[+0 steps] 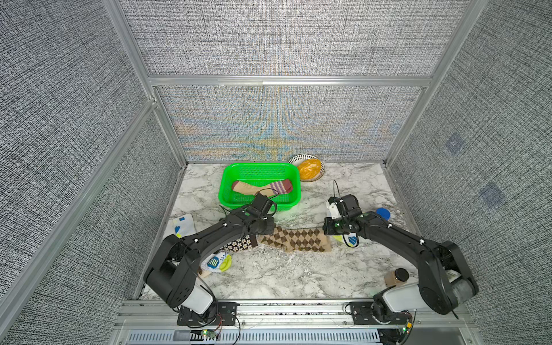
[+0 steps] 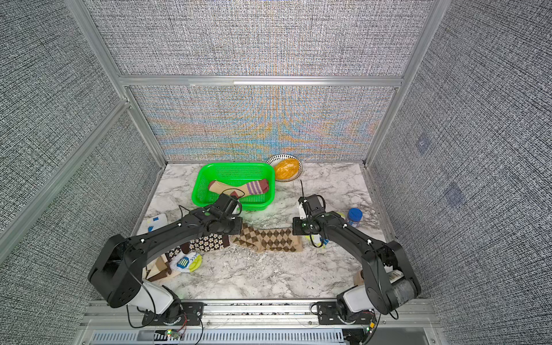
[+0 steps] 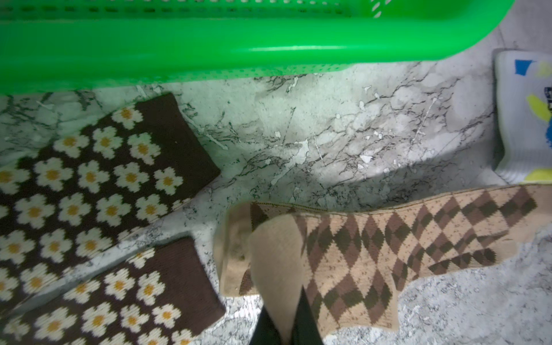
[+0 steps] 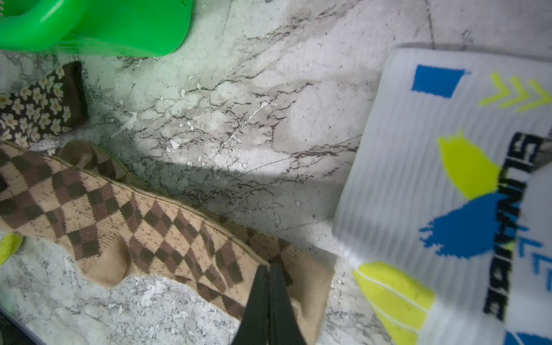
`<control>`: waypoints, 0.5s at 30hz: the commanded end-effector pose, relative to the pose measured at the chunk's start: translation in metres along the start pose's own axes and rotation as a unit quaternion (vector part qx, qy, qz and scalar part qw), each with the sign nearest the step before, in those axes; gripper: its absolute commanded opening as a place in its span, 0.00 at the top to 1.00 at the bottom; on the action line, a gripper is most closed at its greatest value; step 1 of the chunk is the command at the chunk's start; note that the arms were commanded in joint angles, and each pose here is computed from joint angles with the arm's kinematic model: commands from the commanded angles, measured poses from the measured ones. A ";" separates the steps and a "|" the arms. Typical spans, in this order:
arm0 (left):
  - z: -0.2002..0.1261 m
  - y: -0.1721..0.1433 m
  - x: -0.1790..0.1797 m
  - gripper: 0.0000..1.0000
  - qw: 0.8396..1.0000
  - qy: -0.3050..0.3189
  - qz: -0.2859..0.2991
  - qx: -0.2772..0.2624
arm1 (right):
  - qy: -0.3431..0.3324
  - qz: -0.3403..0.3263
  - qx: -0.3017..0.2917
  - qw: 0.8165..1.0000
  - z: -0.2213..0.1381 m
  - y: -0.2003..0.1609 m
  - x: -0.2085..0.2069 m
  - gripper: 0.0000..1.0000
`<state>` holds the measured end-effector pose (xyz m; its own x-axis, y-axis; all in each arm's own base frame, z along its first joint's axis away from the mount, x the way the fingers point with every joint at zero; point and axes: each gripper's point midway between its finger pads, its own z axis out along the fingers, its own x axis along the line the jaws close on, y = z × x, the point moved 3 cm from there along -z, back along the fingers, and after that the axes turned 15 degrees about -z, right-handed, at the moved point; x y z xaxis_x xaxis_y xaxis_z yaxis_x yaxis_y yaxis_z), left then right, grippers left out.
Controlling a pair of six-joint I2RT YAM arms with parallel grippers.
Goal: Place the socks together as a pair
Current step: Flatten out the sock.
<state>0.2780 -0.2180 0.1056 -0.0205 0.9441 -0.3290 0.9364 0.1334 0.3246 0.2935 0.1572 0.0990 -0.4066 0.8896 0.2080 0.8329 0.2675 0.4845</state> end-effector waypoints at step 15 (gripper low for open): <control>0.013 -0.011 0.021 0.25 0.999 0.038 0.003 0.010 | 0.021 0.007 -0.013 1.000 -0.009 -0.026 0.000 0.43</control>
<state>0.2717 -0.2071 0.0803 -0.0349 0.9636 -0.2651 0.9490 0.1152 0.2934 0.2760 0.1483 0.0926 -0.4120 0.8813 0.2314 0.8273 0.2553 0.5004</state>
